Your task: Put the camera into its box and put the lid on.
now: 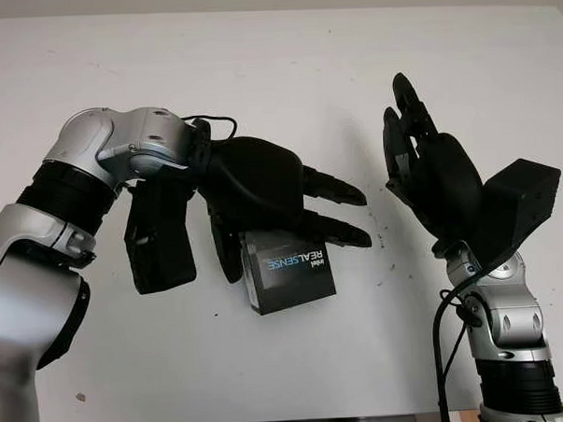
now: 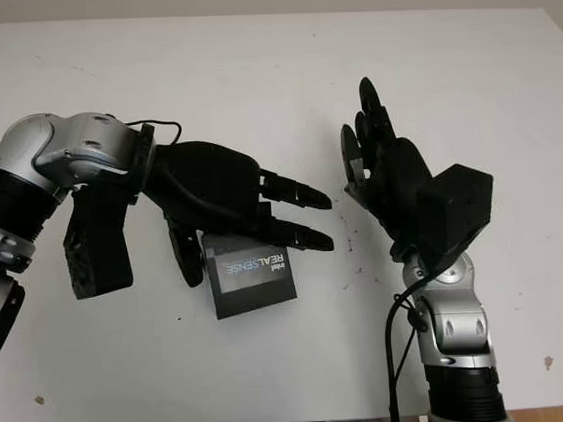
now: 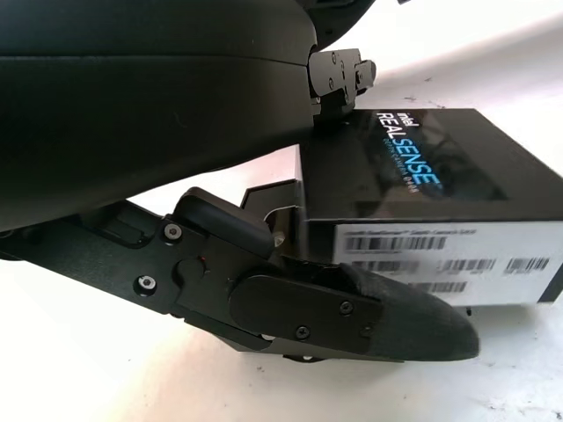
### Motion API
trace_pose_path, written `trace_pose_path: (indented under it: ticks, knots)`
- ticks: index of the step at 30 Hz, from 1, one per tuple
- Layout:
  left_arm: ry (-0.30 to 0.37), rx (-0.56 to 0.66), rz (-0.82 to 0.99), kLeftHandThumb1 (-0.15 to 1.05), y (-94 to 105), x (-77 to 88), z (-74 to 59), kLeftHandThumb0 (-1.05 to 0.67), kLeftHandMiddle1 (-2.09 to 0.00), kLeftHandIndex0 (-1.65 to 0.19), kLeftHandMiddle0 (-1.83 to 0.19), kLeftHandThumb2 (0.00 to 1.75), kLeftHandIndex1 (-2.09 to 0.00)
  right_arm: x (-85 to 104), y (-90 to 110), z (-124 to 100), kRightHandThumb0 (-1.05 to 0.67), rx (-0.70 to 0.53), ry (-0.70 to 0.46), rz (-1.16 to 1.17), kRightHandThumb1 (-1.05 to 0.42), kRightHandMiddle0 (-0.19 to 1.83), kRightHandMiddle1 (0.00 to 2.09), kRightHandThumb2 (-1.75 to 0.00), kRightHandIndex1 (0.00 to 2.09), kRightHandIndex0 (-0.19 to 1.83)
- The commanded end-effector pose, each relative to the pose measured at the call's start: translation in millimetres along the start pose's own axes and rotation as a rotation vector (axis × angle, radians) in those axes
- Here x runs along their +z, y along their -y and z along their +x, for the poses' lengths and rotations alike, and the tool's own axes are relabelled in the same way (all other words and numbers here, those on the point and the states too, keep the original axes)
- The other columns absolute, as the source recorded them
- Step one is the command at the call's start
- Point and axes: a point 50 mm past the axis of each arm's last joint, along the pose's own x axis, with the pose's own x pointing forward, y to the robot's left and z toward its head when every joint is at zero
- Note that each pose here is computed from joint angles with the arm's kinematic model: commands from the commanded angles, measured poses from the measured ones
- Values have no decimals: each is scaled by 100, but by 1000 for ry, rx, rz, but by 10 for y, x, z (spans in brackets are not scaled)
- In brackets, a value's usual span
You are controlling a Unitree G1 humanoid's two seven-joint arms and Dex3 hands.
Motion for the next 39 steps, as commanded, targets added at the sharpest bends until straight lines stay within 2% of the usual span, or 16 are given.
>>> trace_pose_path:
  ticks: [1, 9, 13, 19, 22, 30, 34, 39]
  knots:
    - [-6, -3, 8, 105, -31, -9, -25, -105, 0, 19, 19, 31, 0, 8, 15, -43, -63, -4, 0, -12, -105, -16, 5, -64, 5, -16]
    - [-75, 23, -39, 105, 33, -67, -95, -103, 0, 19, 19, 39, 0, 4, 32, -39, -63, 6, -2, -16, -105, -17, 5, -65, 5, -17]
    - [-107, 30, -3, 105, 40, -97, -142, -105, 0, 19, 19, 40, 0, 7, 30, -34, -64, 9, -2, -15, -105, -17, 5, -65, 5, -17]
    - [-183, 9, 26, 104, -36, -165, -294, -105, 0, 19, 19, 13, 0, 6, 35, -39, -63, 8, -2, -18, -105, -17, 5, -65, 5, -17]
    - [-209, -4, 22, 103, -112, -161, -380, -105, 0, 19, 19, 8, 0, 6, 42, -34, -63, 12, 3, -18, -105, -18, 5, -66, 5, -18]
    - [-190, 62, -98, 103, -136, -40, -420, -104, 0, 19, 19, 6, 0, 4, 40, -7, -63, 10, -1, -8, -105, -17, 6, -65, 5, -17]
    - [-177, 108, -197, 105, -192, 23, -426, -105, 0, 19, 19, 13, 0, 4, 55, -12, -65, 2, 1, -11, -105, -16, 6, -64, 6, -15]
    - [-202, 146, -300, 105, -223, 46, -461, -105, 0, 19, 19, 17, 0, 8, 55, -8, -65, -5, 11, -7, -105, -14, 7, -63, 7, -14]
